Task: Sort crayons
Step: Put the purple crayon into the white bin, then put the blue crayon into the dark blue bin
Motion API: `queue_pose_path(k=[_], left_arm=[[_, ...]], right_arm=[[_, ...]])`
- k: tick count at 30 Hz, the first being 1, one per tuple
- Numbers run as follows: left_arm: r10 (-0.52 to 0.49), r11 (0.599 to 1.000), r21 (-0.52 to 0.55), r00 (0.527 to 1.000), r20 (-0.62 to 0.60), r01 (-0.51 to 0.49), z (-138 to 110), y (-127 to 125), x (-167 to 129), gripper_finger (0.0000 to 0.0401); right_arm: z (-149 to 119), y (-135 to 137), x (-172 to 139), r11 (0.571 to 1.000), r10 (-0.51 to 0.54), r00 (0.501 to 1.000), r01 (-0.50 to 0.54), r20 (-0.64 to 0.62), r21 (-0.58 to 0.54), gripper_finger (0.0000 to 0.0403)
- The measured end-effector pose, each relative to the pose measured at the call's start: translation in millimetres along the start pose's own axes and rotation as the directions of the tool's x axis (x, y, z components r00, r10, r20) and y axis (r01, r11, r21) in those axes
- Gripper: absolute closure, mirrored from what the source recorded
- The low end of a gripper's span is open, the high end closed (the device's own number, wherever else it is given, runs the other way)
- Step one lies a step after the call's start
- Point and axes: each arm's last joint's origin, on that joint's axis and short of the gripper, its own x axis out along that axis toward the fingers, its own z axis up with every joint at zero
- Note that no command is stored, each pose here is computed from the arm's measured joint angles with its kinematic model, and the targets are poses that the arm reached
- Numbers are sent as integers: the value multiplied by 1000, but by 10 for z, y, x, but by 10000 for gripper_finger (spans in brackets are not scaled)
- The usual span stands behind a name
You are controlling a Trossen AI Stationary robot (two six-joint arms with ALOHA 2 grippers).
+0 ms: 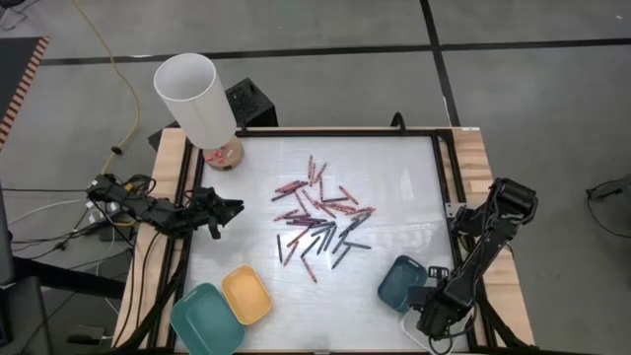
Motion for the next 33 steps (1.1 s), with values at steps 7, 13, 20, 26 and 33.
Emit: queue_pose_path(k=[7, 13, 20, 26, 33], left_arm=[[1, 1000, 5, 1000, -1, -1, -1, 1, 0, 293], [1, 1000, 24, 1000, -1, -1, -2, 1, 0, 293], [2, 1000, 24, 1000, -2, -2, -2, 1, 0, 293], [2, 1000, 23, 1000, -2, -2, -3, 2, 0, 293], [2, 999, 52, 1000, -2, -2, -3, 2, 0, 293]], right_arm=[[18, 25, -51, 996, 7, 1000, -7, 2, 90, 354], [103, 93, -182, 993, 41, 999, -43, 17, 110, 331], [212, 126, -413, 986, 89, 993, -75, -84, 152, 330], [301, 184, -724, 983, 131, 983, -113, -125, 143, 332], [603, 158, -1125, 992, 110, 988, -116, 112, 50, 332]])
